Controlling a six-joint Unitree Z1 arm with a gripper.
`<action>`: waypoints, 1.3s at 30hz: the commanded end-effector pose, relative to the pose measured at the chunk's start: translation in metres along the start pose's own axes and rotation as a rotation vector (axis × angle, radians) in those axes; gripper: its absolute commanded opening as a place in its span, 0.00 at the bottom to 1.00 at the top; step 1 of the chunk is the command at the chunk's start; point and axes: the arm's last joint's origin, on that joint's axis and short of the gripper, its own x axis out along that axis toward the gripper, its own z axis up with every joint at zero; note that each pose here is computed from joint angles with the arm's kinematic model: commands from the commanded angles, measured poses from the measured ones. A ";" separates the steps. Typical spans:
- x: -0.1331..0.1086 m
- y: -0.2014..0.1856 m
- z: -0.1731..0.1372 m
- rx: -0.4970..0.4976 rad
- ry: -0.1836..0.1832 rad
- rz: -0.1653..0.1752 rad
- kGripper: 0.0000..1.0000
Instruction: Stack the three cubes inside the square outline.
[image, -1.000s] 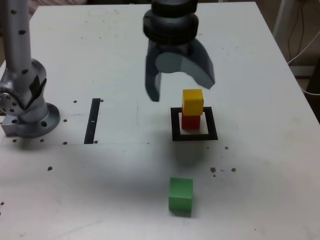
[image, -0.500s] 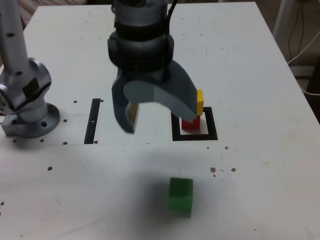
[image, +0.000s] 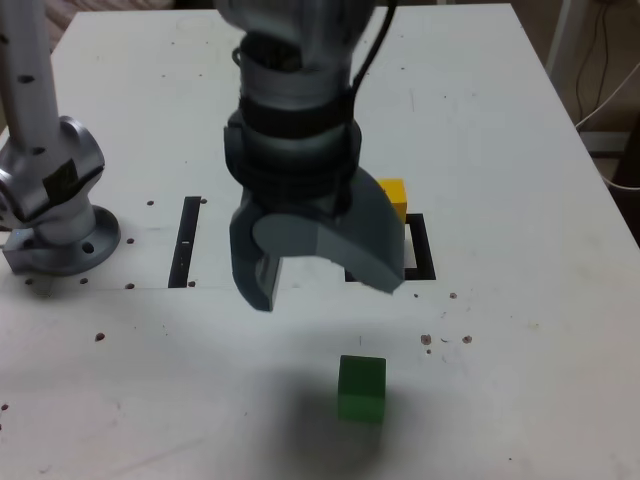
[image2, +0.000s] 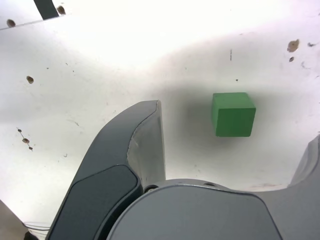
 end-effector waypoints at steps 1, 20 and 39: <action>0.004 -0.004 0.004 0.004 -0.006 -0.017 0.99; 0.037 -0.028 0.020 0.043 -0.027 -0.089 1.00; 0.076 -0.035 0.041 0.046 0.030 -0.069 0.92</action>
